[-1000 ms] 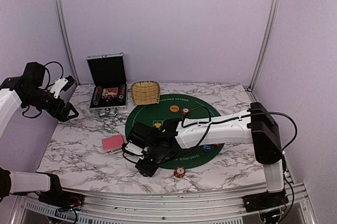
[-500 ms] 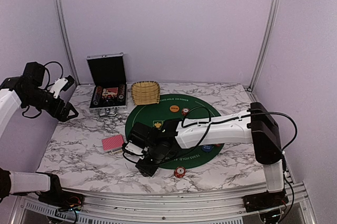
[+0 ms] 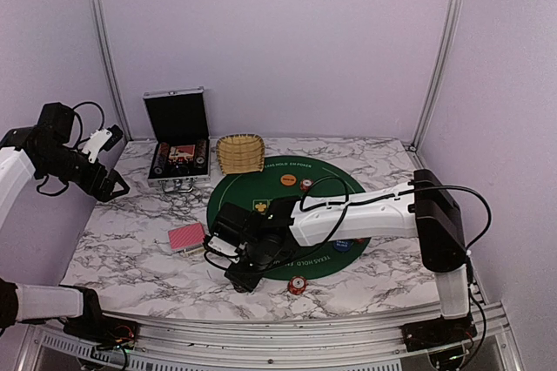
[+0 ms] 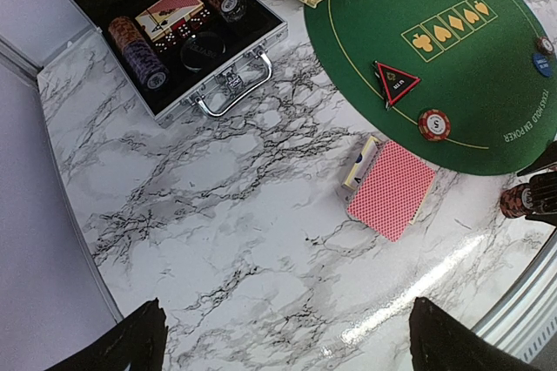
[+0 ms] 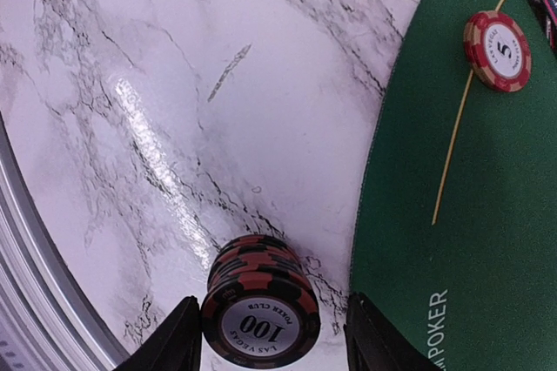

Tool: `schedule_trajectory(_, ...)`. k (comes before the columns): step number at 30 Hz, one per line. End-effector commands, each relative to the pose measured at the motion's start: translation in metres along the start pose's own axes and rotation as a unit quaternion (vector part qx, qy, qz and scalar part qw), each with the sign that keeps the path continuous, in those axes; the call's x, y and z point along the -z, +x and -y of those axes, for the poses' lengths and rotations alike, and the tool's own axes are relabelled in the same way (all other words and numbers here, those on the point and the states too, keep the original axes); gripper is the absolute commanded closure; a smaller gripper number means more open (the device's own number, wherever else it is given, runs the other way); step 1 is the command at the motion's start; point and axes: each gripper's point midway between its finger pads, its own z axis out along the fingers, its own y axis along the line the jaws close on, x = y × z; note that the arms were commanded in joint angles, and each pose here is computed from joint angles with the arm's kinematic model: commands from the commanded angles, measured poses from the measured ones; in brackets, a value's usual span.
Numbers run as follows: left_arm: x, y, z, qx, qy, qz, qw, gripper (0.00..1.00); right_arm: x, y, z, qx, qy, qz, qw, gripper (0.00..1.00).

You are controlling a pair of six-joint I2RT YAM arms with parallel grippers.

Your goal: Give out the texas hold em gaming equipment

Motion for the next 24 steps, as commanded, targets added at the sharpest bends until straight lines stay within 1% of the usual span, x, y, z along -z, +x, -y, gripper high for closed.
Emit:
schedule_trajectory(1,0.006,0.002,0.003,-0.001,-0.001,-0.001,1.0,0.01,0.011,-0.006,-0.004,0.002,0.002,0.012,1.0,0.45)
schedule_trajectory(10,0.006,0.003,0.003,-0.003,-0.003,-0.001,1.0,0.01,0.003,0.002,-0.011,0.004,-0.017,0.004,1.0,0.45)
schedule_trajectory(14,0.007,0.003,0.003,-0.003,-0.004,-0.001,1.0,0.01,0.0,0.004,-0.01,0.003,-0.017,0.001,1.0,0.48)
schedule_trajectory(19,0.007,0.003,0.003,-0.004,-0.005,-0.001,1.0,0.01,0.004,0.0,-0.01,0.0,-0.018,0.009,1.0,0.51)
schedule_trajectory(24,0.007,0.003,0.003,-0.004,-0.004,-0.001,1.0,0.01,0.011,-0.005,-0.012,0.001,-0.019,0.017,1.0,0.5)
